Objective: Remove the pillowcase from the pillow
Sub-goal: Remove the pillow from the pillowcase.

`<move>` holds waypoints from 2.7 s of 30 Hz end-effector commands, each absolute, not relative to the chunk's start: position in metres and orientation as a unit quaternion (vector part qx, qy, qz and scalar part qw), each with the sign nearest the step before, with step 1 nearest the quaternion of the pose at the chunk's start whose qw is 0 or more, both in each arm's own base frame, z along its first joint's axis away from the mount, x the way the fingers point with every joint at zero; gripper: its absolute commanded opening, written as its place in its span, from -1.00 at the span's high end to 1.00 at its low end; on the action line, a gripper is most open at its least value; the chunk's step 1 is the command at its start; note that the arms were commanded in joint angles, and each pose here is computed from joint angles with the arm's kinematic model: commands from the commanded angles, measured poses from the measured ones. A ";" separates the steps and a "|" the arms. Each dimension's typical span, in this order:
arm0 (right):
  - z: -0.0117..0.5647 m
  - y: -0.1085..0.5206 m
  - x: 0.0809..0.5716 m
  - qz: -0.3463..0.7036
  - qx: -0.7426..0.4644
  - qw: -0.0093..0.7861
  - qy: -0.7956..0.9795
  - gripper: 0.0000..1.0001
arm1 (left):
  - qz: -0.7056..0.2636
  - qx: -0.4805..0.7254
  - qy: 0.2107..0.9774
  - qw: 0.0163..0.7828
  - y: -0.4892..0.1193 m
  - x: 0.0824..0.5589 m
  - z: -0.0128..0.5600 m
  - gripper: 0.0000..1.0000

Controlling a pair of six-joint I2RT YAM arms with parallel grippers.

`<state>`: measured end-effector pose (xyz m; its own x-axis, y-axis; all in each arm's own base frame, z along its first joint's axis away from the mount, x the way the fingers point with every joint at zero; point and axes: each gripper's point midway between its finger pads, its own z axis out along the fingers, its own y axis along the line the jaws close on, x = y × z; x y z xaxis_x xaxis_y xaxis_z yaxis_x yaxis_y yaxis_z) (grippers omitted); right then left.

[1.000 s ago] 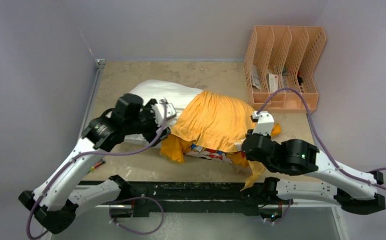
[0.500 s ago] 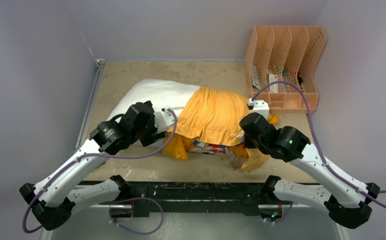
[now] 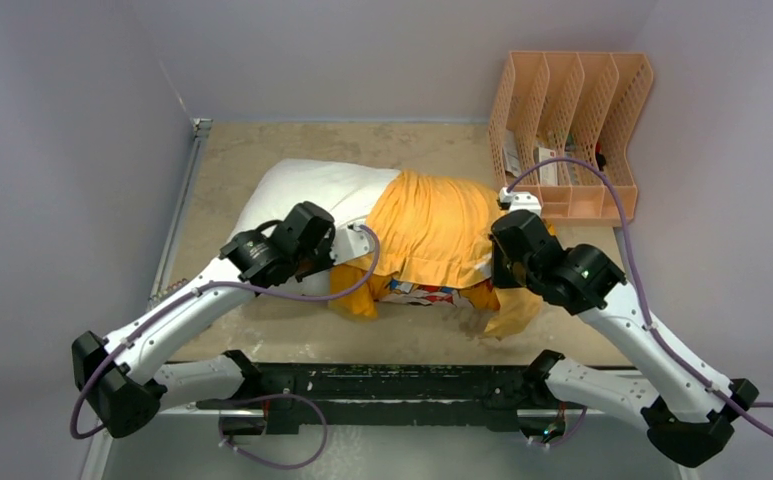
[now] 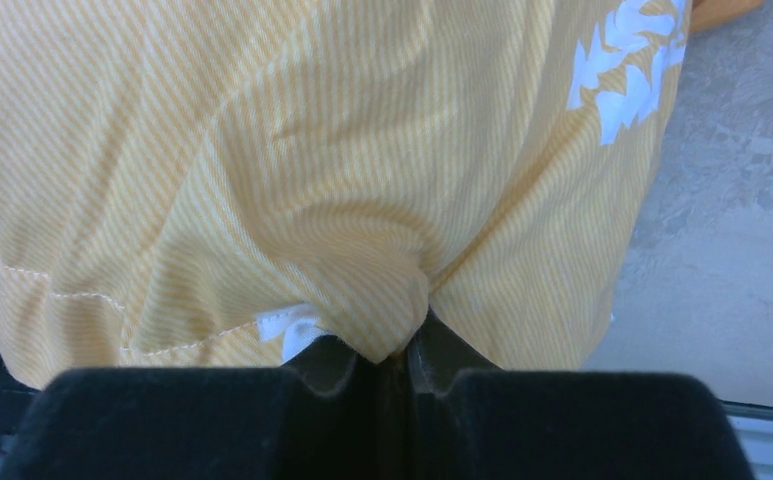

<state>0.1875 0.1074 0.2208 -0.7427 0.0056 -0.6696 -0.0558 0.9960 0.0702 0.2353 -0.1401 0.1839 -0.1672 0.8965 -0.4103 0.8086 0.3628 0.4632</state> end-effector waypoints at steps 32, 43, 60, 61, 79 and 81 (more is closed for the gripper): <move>0.337 0.235 0.222 0.283 -0.263 0.490 0.781 -0.31 | 0.040 0.387 0.811 0.437 -0.097 0.289 0.228 1.00; 0.314 0.336 0.202 0.242 -0.416 0.609 0.630 -0.47 | 0.020 0.345 0.822 0.452 -0.104 0.297 0.233 1.00; 0.276 0.351 0.257 0.022 -0.457 0.705 0.542 -0.54 | 0.010 0.331 0.824 0.460 -0.108 0.302 0.239 1.00; 0.273 0.351 0.255 0.028 -0.457 0.702 0.545 -0.49 | 0.011 0.330 0.824 0.460 -0.108 0.302 0.239 1.00; 0.199 0.259 0.173 0.144 -0.445 0.503 0.727 1.00 | 0.083 0.233 0.850 0.465 -0.068 0.329 0.251 1.00; 0.197 0.246 0.162 0.152 -0.437 0.480 0.746 1.00 | 0.092 0.216 0.854 0.465 -0.058 0.337 0.255 1.00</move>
